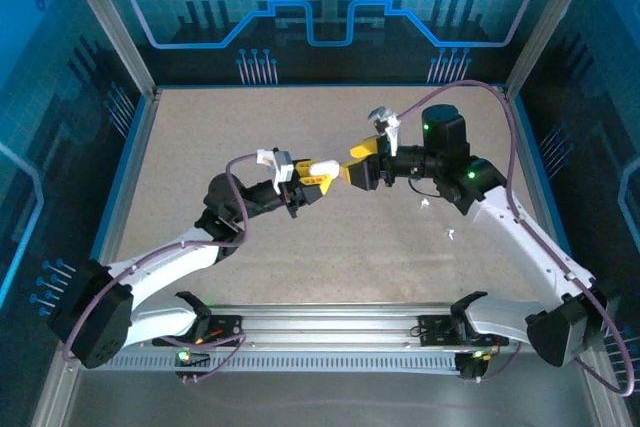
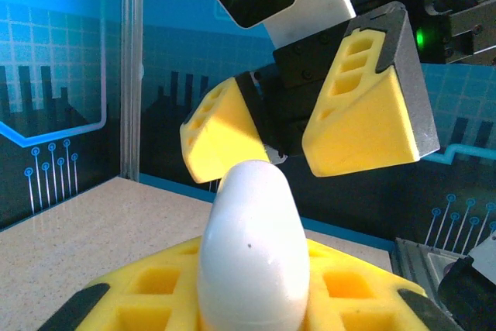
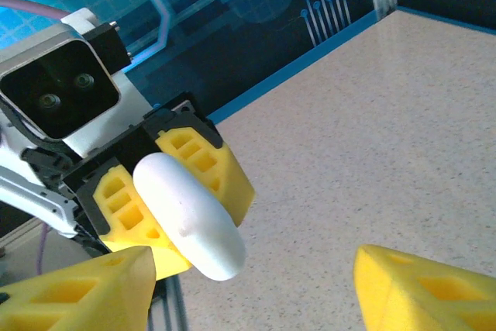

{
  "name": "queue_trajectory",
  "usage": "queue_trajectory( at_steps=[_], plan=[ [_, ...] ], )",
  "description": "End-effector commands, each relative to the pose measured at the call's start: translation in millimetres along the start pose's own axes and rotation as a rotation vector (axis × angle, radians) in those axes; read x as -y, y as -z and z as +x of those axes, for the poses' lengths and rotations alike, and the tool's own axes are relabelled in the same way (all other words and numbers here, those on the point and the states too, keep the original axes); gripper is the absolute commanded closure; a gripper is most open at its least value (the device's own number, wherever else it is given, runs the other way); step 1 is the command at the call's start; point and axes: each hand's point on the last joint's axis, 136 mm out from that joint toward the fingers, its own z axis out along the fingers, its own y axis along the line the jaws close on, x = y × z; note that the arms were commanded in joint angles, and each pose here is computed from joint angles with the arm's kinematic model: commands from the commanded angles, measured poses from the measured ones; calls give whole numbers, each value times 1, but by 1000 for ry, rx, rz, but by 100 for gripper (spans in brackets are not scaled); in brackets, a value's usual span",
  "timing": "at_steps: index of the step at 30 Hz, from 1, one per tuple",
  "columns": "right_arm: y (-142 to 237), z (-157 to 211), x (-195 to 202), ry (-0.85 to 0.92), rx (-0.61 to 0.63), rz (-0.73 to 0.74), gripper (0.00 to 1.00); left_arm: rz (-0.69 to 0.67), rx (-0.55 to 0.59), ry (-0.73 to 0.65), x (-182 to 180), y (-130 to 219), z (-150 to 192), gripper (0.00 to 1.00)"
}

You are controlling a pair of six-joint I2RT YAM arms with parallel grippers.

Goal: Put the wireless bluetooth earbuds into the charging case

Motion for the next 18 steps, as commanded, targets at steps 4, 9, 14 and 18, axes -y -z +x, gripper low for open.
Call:
queue_trajectory(
  at_steps=[4, 9, 14, 18],
  plan=[
    [-4, -4, -10, -36, -28, -59, 31, 28, 70, -21, 7, -2, -12, 79],
    [-11, -2, -11, -34, -48, -71, 31, 28, 83, -13, 7, -3, -14, 78],
    [-15, -1, -8, -27, -56, -60, 31, 43, 85, -8, 9, -4, -14, 78],
    [-17, -3, 0, -29, -47, -13, 32, 60, 85, -4, 11, -4, -14, 78]
  ],
)
